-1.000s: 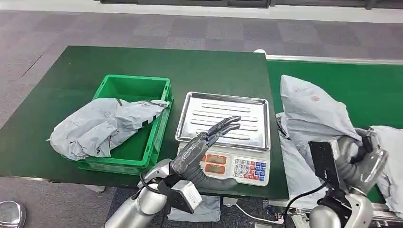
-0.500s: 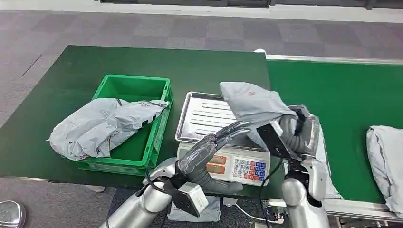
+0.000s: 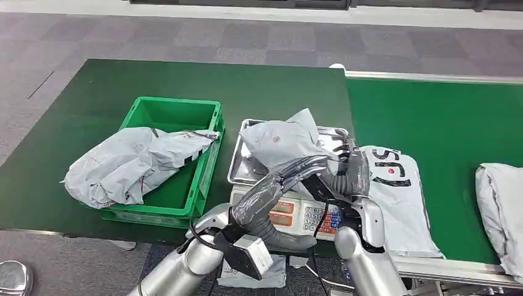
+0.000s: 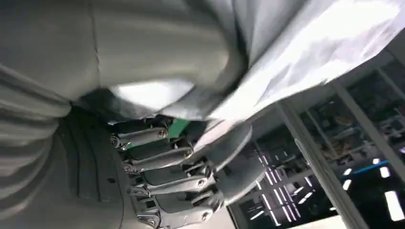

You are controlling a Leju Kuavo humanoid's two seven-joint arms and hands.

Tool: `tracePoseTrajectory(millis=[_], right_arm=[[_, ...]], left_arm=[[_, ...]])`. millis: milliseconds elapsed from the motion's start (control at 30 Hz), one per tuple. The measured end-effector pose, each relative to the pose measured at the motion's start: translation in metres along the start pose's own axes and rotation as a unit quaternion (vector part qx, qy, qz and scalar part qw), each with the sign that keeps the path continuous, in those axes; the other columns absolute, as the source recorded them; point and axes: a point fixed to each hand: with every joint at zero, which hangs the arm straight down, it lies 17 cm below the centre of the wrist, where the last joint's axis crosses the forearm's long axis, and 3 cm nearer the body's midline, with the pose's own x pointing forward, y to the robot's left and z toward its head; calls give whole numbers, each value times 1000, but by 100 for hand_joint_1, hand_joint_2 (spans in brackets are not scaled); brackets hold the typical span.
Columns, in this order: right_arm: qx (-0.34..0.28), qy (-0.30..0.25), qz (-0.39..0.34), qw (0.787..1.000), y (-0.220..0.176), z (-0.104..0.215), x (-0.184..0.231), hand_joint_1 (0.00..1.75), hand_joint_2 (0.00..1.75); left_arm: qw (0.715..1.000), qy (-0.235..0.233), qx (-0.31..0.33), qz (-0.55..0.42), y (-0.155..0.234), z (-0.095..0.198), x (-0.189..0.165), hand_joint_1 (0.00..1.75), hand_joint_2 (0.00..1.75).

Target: Moved the parcel from conveyor to table for the left to box.

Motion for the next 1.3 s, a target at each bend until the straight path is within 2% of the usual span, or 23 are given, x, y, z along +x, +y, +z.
tracePoseTrajectory(millis=[333,700,900,933,967,1300], right_arm=[[11,30,19,999,3,18,-17,0,175],[-76,-3,22,997,-67,41,3,0,175],[-83,-5,24,996,-72,44,3,0,175],[-92,-7,26,995,-78,47,5,0,175],[-129,-19,22,991,-105,63,10,0,175],[-242,-54,63,967,-176,95,43,0,175]], left_arm=[[1000,7,-4,-2,-3,4,-3,0,175],[1000,12,-4,-2,-3,5,-5,0,175],[1000,12,-4,-2,-3,5,-5,0,175],[1000,12,-4,-2,-3,5,-5,0,175],[1000,17,-5,-1,-5,7,-7,0,175],[1000,21,-8,-12,-7,9,-9,0,175]])
